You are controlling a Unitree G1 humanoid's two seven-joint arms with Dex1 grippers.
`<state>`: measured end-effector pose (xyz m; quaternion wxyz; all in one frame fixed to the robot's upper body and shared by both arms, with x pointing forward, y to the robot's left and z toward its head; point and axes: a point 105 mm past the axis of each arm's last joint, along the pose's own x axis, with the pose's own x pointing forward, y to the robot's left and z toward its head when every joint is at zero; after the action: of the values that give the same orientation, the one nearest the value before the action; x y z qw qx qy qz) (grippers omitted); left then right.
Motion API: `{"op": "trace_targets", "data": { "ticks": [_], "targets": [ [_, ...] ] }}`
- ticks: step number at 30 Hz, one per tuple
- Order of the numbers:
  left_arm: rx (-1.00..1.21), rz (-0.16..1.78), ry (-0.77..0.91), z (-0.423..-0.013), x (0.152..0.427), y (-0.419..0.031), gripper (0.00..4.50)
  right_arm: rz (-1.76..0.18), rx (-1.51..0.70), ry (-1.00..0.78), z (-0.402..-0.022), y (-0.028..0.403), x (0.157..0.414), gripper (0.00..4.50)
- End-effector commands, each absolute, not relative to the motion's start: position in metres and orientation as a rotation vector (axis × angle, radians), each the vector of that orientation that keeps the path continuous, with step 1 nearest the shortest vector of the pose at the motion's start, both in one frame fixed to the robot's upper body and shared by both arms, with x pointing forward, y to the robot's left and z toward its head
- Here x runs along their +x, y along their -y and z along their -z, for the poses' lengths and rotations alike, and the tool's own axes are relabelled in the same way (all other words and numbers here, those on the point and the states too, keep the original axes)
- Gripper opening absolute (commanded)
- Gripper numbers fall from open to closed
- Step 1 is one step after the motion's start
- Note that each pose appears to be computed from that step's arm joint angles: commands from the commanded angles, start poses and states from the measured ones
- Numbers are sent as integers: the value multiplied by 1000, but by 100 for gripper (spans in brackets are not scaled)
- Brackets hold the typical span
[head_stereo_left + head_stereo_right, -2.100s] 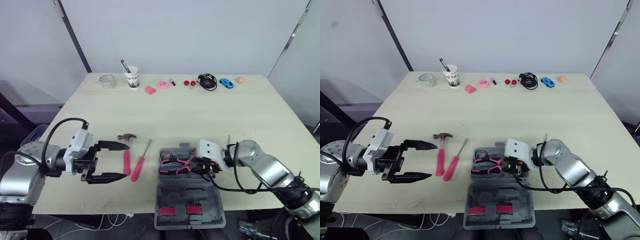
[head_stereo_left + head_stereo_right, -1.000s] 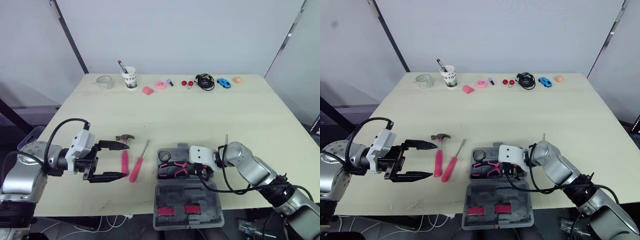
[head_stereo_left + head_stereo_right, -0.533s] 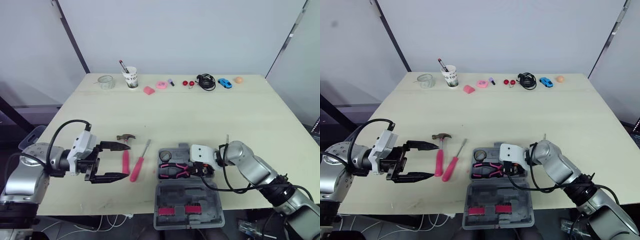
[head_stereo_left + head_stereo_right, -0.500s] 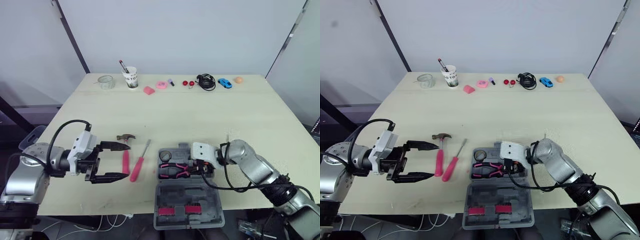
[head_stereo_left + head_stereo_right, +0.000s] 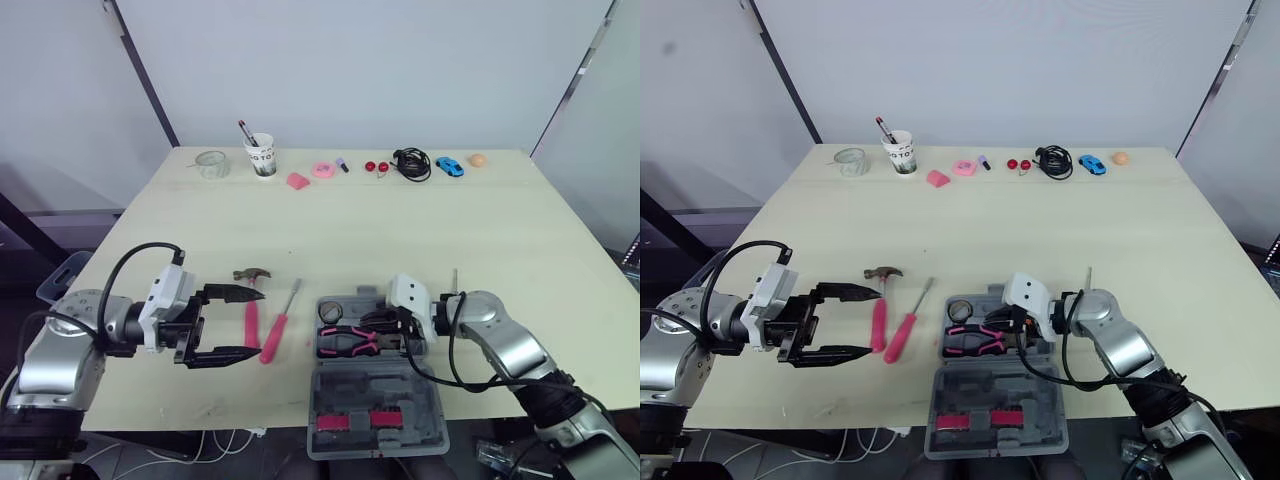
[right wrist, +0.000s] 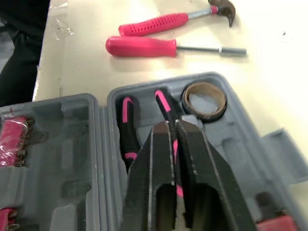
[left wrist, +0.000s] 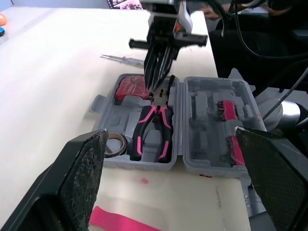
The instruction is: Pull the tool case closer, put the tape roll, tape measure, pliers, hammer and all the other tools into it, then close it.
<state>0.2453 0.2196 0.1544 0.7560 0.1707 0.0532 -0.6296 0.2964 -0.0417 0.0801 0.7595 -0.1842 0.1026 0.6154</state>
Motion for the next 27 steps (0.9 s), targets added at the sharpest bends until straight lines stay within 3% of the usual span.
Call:
{"op": "trace_targets", "data": {
  "ticks": [1,8,19,27],
  "targets": [
    [400,1365,-90,-160,244,-221,450,-1329,-400,-184,-78,40,300,21],
    [394,1366,-88,-158,244,-219,450,-1275,-399,-287,-45,45,310,21],
    [389,1350,-88,-157,242,-220,450,-1243,-548,-676,36,80,293,21],
    [374,1351,-92,-153,239,-218,450,-1213,-624,-757,55,92,291,21]
  ]
}}
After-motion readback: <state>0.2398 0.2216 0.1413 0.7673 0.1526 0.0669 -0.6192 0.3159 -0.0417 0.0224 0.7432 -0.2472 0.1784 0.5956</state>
